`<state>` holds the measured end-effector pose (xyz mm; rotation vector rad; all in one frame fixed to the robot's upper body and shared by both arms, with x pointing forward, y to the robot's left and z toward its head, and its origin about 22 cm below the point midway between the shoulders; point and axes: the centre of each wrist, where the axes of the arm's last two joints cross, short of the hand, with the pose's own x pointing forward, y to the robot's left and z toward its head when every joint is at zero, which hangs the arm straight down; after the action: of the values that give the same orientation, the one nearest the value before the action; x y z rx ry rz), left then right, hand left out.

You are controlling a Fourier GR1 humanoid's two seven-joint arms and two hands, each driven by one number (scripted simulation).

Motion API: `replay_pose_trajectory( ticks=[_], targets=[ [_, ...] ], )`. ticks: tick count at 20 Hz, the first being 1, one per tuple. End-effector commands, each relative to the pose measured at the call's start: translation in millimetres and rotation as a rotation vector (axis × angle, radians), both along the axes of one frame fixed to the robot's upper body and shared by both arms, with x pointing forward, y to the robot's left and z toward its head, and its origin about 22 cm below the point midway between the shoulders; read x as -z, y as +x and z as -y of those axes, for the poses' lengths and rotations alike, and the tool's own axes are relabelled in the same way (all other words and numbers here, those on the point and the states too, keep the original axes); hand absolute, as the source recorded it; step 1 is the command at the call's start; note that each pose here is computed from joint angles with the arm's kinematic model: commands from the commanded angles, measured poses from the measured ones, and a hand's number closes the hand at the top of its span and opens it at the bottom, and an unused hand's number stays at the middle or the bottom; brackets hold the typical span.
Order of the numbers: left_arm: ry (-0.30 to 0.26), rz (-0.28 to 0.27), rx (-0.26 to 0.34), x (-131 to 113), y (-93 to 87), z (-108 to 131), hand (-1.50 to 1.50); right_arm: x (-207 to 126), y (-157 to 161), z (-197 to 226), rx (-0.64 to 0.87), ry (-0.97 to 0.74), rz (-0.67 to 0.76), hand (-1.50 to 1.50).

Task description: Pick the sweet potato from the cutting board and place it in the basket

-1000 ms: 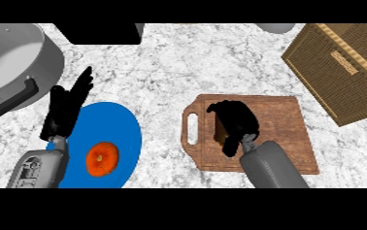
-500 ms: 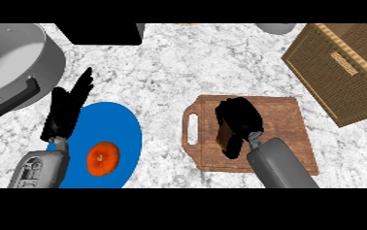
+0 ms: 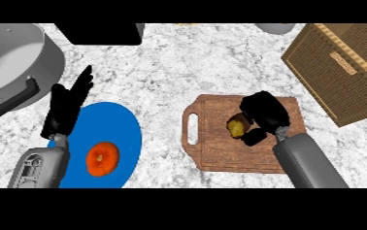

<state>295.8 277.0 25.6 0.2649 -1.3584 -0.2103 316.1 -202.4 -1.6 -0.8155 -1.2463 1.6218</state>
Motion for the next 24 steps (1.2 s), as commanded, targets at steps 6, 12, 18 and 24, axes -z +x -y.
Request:
replay_pose_trajectory(
  ticks=[6, 12, 18, 24],
  targets=[
    [0.009, 0.0, -0.012, -13.2, 0.6, -8.4, 0.0, -53.8, -15.3, 8.9, 0.029, 0.383, 0.01, 1.5],
    [0.028, -0.015, -0.04, 6.1, -7.3, -10.9, 0.0, -127.3, -20.9, 17.5, 0.031, 0.73, 0.065, 1.5],
    [0.004, -0.005, -0.028, -7.9, 0.4, -20.2, 0.0, -219.4, -31.3, 21.6, 0.109, 0.835, 0.205, 1.5],
    [0.021, -0.005, -0.02, 10.5, -8.8, -7.7, 0.0, -296.2, -44.9, 43.4, 0.192, 0.852, 0.259, 1.5]
  ],
)
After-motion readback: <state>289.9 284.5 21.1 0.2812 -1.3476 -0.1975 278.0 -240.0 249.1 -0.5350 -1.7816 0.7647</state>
